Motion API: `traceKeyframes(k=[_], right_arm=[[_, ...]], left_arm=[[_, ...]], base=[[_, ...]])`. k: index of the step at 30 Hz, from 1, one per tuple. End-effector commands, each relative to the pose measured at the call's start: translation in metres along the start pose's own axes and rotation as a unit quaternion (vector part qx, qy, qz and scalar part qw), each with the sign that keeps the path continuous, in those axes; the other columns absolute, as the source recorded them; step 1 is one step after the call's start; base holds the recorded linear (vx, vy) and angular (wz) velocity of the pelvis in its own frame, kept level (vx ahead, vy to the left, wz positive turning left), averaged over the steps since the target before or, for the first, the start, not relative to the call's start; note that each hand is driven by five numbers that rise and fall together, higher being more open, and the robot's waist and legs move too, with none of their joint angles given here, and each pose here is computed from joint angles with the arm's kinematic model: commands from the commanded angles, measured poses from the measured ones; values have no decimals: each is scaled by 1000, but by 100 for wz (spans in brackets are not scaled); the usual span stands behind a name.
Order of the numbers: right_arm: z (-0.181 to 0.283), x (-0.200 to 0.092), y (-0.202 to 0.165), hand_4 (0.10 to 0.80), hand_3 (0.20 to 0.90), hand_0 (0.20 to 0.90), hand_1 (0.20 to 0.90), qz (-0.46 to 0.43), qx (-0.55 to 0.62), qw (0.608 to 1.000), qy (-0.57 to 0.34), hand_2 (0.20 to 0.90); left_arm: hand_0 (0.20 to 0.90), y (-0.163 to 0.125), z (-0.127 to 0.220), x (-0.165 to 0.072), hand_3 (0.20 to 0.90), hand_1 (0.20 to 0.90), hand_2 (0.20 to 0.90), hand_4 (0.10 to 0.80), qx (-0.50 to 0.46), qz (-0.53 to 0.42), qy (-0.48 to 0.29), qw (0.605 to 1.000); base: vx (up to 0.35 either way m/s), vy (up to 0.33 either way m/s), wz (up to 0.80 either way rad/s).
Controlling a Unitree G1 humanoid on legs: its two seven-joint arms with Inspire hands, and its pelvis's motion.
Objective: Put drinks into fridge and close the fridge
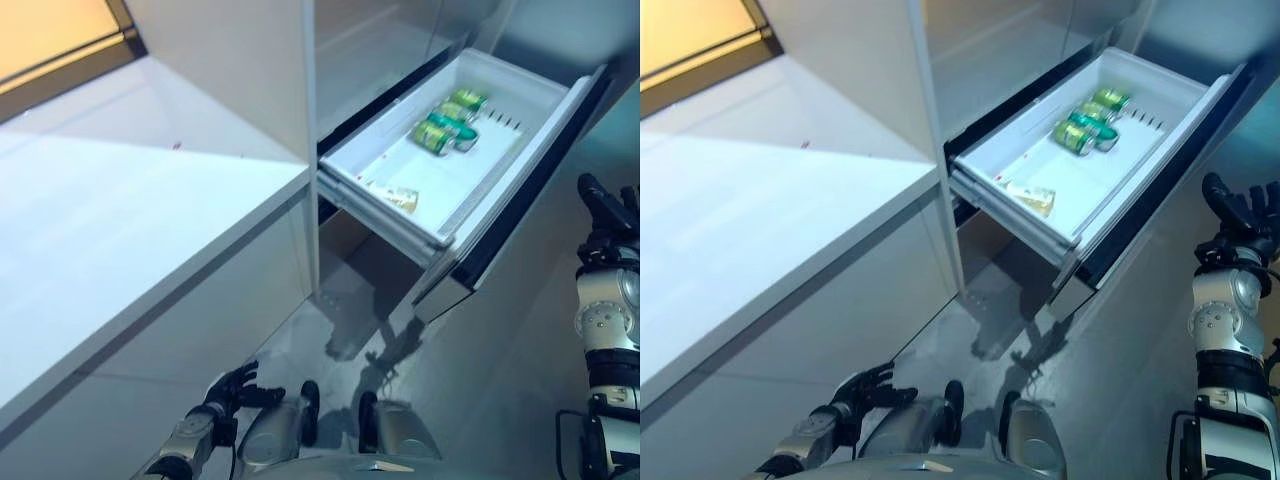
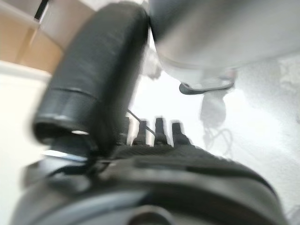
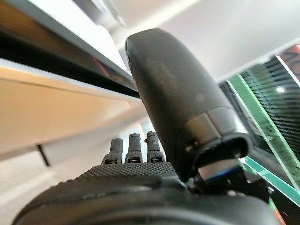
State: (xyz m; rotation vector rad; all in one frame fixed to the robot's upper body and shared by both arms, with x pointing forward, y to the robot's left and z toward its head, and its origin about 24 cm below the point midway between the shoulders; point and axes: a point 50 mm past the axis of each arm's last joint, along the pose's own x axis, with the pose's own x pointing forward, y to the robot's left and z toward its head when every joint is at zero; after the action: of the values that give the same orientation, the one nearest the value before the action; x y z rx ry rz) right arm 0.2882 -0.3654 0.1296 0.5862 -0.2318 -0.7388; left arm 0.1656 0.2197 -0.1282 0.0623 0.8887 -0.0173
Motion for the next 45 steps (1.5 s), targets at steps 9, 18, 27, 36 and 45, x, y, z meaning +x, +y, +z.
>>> traceKeyframes(k=[9, 18, 27, 36, 45], right_arm=[[33, 2, 74, 800, 900, 900, 900, 207, 65, 975, -56, 900], [35, -6, 105, 800, 900, 900, 900, 288, 52, 954, -59, 900], [39, -5, 128, 800, 900, 900, 900, 320, 50, 944, -61, 900], [42, 0, 140, 800, 900, 900, 900, 316, 43, 946, -66, 900], [43, 6, 138, 800, 900, 900, 900, 295, 45, 952, -69, 900]], left_arm=[[900, 9, -36, -16, 900, 900, 900, 800, -3, 22, 36, 999], [900, 7, -34, -17, 900, 900, 900, 800, -15, 16, 18, 1000], [900, 13, -32, -19, 900, 900, 900, 800, -28, 26, 11, 999], [900, 24, -37, -23, 900, 900, 900, 800, -35, 39, 15, 998], [900, 31, -36, -25, 900, 900, 900, 800, -35, 46, 12, 998]], base=[[-5, 56, 7], [2, 35, 4], [-5, 25, 13], [-2, 28, 28], [18, 20, 29]])
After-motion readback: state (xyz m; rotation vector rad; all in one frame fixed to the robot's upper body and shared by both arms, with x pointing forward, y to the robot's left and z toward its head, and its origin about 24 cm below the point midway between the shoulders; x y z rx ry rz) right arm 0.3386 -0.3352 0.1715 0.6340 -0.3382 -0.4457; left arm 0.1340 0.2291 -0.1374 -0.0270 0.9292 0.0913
